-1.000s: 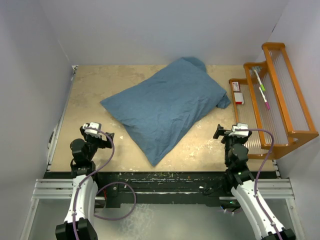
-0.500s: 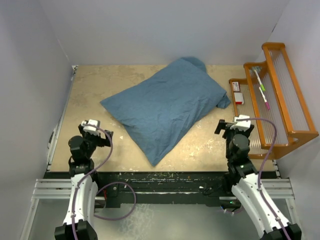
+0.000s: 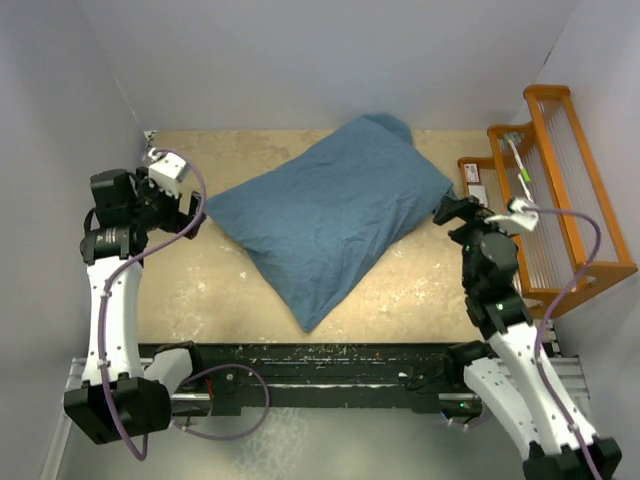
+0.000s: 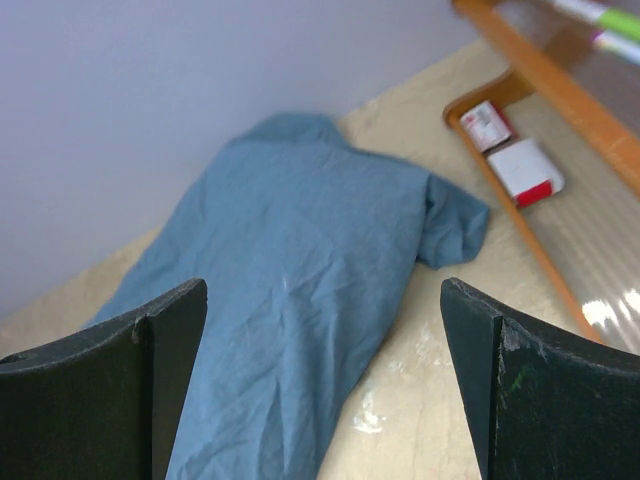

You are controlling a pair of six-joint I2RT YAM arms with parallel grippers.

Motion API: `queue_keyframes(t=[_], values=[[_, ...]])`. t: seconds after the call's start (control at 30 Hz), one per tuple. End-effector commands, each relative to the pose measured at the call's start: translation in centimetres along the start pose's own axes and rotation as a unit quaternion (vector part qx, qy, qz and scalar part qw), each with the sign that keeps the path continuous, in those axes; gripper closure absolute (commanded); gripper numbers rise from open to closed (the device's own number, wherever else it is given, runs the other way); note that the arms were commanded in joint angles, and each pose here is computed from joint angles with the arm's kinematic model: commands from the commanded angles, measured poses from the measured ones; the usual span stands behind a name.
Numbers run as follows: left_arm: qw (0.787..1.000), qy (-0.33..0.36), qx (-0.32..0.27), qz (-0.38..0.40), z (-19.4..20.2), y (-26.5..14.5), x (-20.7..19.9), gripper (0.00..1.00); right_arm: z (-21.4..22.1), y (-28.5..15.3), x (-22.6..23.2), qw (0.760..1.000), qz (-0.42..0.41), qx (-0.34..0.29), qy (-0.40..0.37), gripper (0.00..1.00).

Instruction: Remove the pillowcase from the pillow

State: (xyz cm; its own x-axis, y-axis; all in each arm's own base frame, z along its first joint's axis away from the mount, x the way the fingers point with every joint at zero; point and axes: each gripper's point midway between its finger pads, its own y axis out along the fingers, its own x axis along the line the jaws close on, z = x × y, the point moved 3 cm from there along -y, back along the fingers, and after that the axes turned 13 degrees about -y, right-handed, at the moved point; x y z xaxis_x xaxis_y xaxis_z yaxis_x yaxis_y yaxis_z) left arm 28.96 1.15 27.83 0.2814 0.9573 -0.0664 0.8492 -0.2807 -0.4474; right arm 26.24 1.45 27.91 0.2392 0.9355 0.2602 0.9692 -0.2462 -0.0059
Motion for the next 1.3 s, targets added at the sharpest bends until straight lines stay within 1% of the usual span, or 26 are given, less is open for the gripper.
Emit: queue_keyframes(t=[0.0, 0.07, 0.13, 0.27, 0.33, 0.37, 0.47, 0.63, 0.77, 0.83, 0.9, 0.93, 1.0, 1.07, 1.13, 1.2, 1.27], values=[[0.995, 0.002, 0.043, 0.087, 0.9, -2.1, -3.4, 0.01, 2.3, 3.2, 3.7, 0.995, -0.043, 0.093, -0.014, 0.0], [0.994, 0.009, 0.042, 0.098, 0.4, -2.6, -3.8, 0.01, 3.7, 5.1, 4.4, 0.99, -0.027, 0.139, -0.027, 0.0], [0.993, 0.014, 0.051, 0.105, 0.3, -2.9, -4.0, 0.01, 4.7, 6.7, 5.1, 0.985, -0.017, 0.167, -0.043, 0.0], [0.99, 0.027, 0.079, 0.112, 1.3, -2.9, -3.9, 0.01, 6.0, 9.4, 5.2, 0.979, 0.014, 0.201, -0.04, 0.01], [0.989, 0.028, 0.088, 0.113, 1.8, -2.8, -3.8, 0.01, 7.8, 10.2, 4.5, 0.973, 0.034, 0.224, -0.045, 0.01], [0.989, 0.026, 0.092, 0.115, 2.0, -2.8, -3.8, 0.01, 7.6, 11.0, 4.7, 0.973, 0.04, 0.222, -0.043, 0.01], [0.986, 0.024, 0.102, 0.13, 2.5, -3.0, -4.3, 0.01, 9.2, 12.1, 4.1, 0.97, 0.052, 0.233, -0.048, 0.01], [0.981, 0.037, 0.108, 0.159, 3.4, -3.9, -5.4, 0.01, 11.6, 13.9, 3.6, 0.964, 0.041, 0.259, -0.042, 0.0], [0.977, 0.043, 0.124, 0.165, 4.1, -4.4, -5.6, 0.01, 14.0, 14.9, 3.2, 0.956, 0.034, 0.289, -0.047, 0.01], [0.977, 0.041, 0.132, 0.165, 4.2, -4.6, -5.6, 0.01, 15.1, 15.1, 3.6, 0.953, 0.02, 0.299, -0.044, 0.02], [0.976, 0.041, 0.136, 0.163, 4.1, -4.8, -5.6, 0.01, 16.1, 15.3, 3.8, 0.949, 0.007, 0.312, -0.049, 0.04], [0.977, 0.04, 0.135, 0.161, 3.9, -4.9, -5.6, 0.01, 16.3, 15.6, 4.1, 0.949, -0.004, 0.309, -0.057, 0.07], [0.978, 0.033, 0.131, 0.156, 3.6, -5.1, -5.7, 0.01, 16.9, 15.5, 5.5, 0.949, -0.035, 0.309, -0.052, 0.14], [0.979, 0.027, 0.128, 0.154, 3.2, -5.2, -5.8, 0.01, 17.4, 15.2, 7.1, 0.947, -0.066, 0.31, -0.053, 0.24], [0.979, 0.021, 0.126, 0.156, 2.9, -5.4, -5.9, 0.01, 17.4, 14.6, 9.3, 0.945, -0.097, 0.305, -0.067, 0.35], [0.98, 0.018, 0.124, 0.153, 2.5, -5.5, -5.9, 0.01, 17.2, 13.3, 12.2, 0.941, -0.135, 0.299, -0.085, 0.48], [0.982, 0.017, 0.122, 0.146, 2.1, -5.6, -5.7, 0.01, 16.8, 11.8, 14.7, 0.939, -0.165, 0.29, -0.087, 0.62]])
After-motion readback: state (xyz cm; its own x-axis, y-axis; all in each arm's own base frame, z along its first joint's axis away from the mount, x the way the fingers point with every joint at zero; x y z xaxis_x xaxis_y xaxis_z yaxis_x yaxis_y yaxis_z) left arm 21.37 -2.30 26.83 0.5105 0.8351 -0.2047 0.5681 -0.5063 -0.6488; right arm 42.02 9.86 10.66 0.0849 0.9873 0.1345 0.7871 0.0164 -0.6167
